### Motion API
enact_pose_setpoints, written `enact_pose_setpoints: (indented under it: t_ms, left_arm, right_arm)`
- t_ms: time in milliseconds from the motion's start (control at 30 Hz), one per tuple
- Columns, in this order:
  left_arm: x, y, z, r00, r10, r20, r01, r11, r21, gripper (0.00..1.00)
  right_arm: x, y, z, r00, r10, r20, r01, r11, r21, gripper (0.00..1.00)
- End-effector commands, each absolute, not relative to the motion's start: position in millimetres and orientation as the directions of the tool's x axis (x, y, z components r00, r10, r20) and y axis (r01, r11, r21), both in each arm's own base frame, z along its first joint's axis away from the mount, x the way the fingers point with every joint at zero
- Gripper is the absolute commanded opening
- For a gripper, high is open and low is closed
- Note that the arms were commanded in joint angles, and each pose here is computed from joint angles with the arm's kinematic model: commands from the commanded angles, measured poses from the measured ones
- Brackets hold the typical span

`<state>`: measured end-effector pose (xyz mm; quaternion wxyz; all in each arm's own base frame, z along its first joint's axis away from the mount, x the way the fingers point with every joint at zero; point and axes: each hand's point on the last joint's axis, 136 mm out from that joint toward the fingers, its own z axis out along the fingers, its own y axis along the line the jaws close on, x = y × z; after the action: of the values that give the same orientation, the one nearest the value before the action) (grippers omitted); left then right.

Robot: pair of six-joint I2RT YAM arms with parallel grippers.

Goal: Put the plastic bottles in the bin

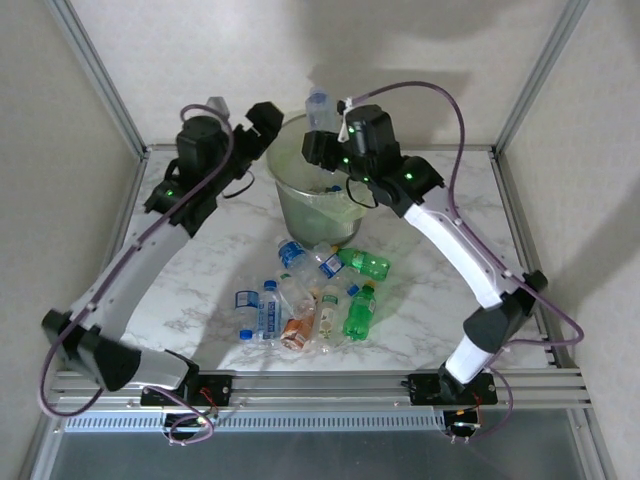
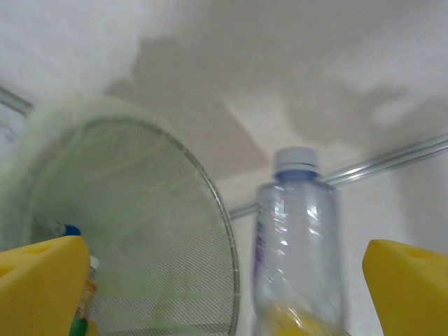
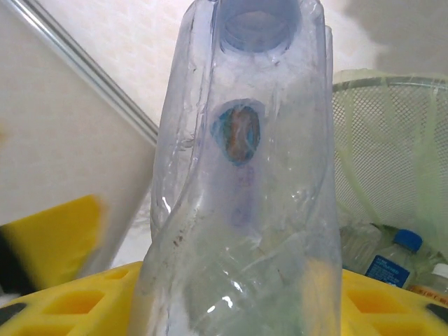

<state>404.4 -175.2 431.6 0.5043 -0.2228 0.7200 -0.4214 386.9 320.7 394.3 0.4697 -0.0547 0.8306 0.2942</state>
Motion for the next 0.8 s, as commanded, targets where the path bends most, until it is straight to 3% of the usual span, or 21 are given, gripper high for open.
enact_pose_setpoints:
  t_ms: [0, 200, 367, 533, 767]
  left_arm:
    - [376, -132, 447, -0.248, -0.711, -0.658, 0.105, 0.655, -0.748, 1.00]
    - [342, -78, 408, -0.176, -0.743, -0.646, 0.005, 0.655, -0.755, 0.99]
    - [327, -61, 364, -0.192, -0.752, -0.630, -0.075, 0.652, -0.755, 0.99]
    - [327, -66, 332, -0.274, -0.723, -0.635, -0.125, 0.681, -0.721, 0.93]
    - [320, -63, 288, -0.353, -0.697, -0.624, -0.216, 0.709, -0.671, 0.87]
  right_arm:
    - [406, 320, 370, -0.565, 0.127, -0.816, -0.317, 0.879, 0.356, 0.56]
    - [424, 336, 336, -0.602, 0.086, -0.794, -0.307, 0.892, 0.330, 0.58]
    - [432, 336, 314, -0.620, 0.058, -0.783, -0.282, 0.914, 0.291, 0.78]
    - [431, 335, 322, -0.610, 0.057, -0.790, -0.288, 0.913, 0.288, 0.86]
    - [409, 328, 366, -0.550, 0.059, -0.833, -0.318, 0.908, 0.274, 0.87]
